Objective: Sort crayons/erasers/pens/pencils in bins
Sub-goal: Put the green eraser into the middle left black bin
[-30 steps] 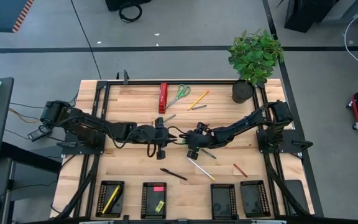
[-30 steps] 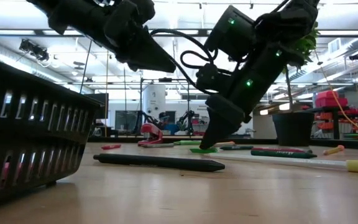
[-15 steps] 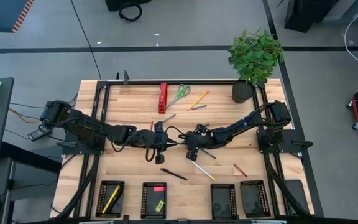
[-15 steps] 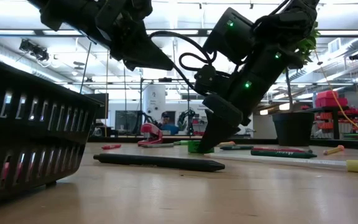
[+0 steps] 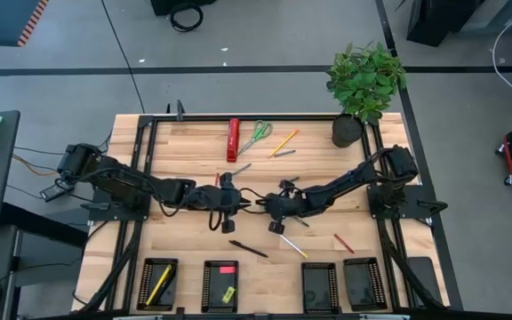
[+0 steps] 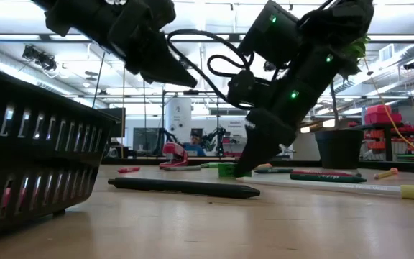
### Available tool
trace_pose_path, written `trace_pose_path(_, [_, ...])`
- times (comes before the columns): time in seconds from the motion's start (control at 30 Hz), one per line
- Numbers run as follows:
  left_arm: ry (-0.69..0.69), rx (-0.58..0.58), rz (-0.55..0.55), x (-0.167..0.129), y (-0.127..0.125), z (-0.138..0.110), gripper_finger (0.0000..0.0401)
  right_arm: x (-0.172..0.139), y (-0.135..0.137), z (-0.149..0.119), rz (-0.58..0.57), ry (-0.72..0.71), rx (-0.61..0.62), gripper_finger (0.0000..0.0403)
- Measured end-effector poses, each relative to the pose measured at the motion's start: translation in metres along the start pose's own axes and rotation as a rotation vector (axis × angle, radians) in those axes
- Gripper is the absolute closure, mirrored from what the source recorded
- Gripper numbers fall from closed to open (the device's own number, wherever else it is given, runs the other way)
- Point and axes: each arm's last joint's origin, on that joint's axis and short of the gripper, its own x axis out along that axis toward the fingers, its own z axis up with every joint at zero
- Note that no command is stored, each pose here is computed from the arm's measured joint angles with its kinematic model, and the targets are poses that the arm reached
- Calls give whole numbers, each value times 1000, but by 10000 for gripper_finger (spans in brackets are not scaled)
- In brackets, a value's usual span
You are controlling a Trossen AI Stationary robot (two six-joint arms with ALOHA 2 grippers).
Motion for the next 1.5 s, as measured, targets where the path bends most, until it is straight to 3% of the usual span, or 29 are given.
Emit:
trace_pose_path(0.4, [53, 54, 223, -28, 8, 4, 393, -56, 61, 54, 255, -223, -70, 380])
trace_pose_path(0.73, [15, 12, 462, -41, 20, 10, 367, -77, 112, 76, 353, -332, -141, 380])
trace_pose_path(1.0, [-40, 8, 470, -44, 24, 19, 381, -60, 163, 81, 430, -377, -224, 380])
trace_pose_path(1.13, [-109, -46, 406, -49, 19, 26, 386, -56, 186, 83, 455, -400, -261, 379])
trace_pose_path(1.3, [-135, -108, 278, -50, 0, 25, 384, -43, 199, 81, 454, -392, -285, 374])
trace_pose_path(1.5, [-95, -120, 241, -43, -36, 7, 386, -29, 199, 74, 430, -361, -332, 373])
